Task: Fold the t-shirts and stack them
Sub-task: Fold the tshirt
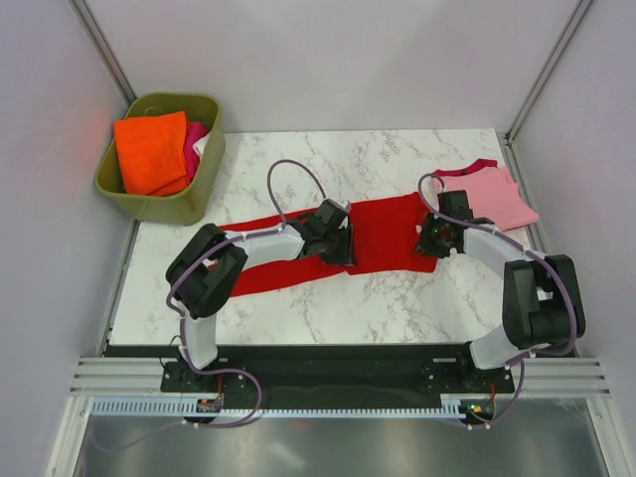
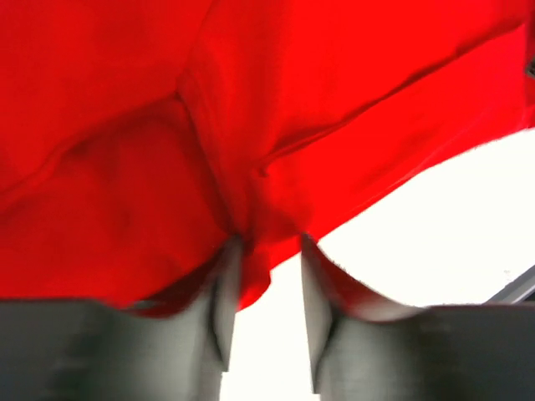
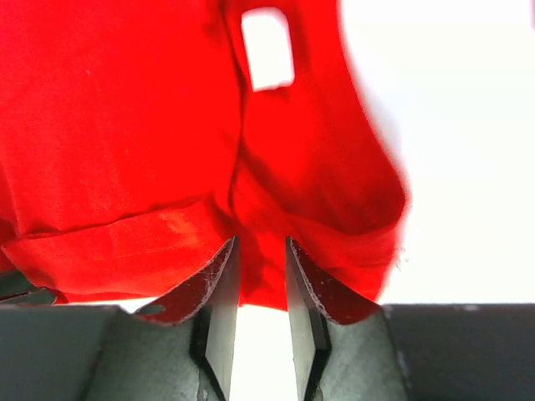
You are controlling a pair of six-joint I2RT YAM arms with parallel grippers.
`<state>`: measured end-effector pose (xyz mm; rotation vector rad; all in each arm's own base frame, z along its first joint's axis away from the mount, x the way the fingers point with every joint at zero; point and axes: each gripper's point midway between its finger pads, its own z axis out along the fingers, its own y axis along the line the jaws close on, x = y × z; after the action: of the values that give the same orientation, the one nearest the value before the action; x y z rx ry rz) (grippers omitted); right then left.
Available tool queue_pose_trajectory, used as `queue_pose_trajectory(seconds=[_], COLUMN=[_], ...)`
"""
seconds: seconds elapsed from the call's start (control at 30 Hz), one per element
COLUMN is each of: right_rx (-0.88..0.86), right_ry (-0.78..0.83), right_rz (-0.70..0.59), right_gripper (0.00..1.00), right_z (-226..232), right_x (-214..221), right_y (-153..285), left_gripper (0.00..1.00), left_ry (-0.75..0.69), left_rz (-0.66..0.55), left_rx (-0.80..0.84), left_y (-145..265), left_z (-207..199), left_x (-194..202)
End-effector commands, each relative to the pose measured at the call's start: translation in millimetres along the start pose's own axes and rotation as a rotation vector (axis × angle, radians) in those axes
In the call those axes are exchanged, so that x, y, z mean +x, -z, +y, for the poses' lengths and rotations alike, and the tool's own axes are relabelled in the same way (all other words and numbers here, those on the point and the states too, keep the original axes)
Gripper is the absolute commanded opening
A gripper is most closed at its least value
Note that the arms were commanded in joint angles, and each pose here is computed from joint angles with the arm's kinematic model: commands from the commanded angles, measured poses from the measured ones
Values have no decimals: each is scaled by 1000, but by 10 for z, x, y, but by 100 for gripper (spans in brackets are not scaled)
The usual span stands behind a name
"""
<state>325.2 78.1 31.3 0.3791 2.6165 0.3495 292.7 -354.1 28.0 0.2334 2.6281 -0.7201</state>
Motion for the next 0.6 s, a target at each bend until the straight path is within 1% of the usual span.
queue_pose_trajectory(seconds=[0.0,0.03,0.1,0.17,0.2,0.23,0.27,0.37,0.4,0.47,0.5,0.57], right_rx=[3,-4,-8,-18,-57,-57,-77,-87,-89,-53,-37,2], right_ry=[19,26,32,52,74,74,97,116,121,122,123,123], right_rz=[-126,-154,-159,-183,-188,-188,-177,-156,-146,-138,-121,-116], right_gripper=[36,37,37,37,33,33,29,22,19,13,7,1], right_z=[90,138,182,284,486,488,604,766,795,773,751,688], right_x=[-362,-447,-473,-513,-467,-466,-383,-209,-167,-109,-78,-68], right_y=[284,372,459,573,664,665,672,632,585,497,415,318], left_gripper=[45,53,57,59,59,59,58,56,56,53,52,51], left_ry=[5,8,-8,-16,-16,-17,-14,18,39,56,72,90], left_rz=[-119,-131,-177,-186,-210,-206,-219,-233,-257,-258,-283,-287], left_rx=[-2,-8,-2,-14,6,12,24,26,18,7,-1,-21], left_y=[377,452,660,796,1002,1004,1097,1215,1308,1361,1460,1511], left_z=[-117,-98,-158,-141,-169,-180,-187,-33,73,211,298,429], left_x=[-406,-455,-595,-639,-696,-689,-707,-762,-843,-840,-900,-863])
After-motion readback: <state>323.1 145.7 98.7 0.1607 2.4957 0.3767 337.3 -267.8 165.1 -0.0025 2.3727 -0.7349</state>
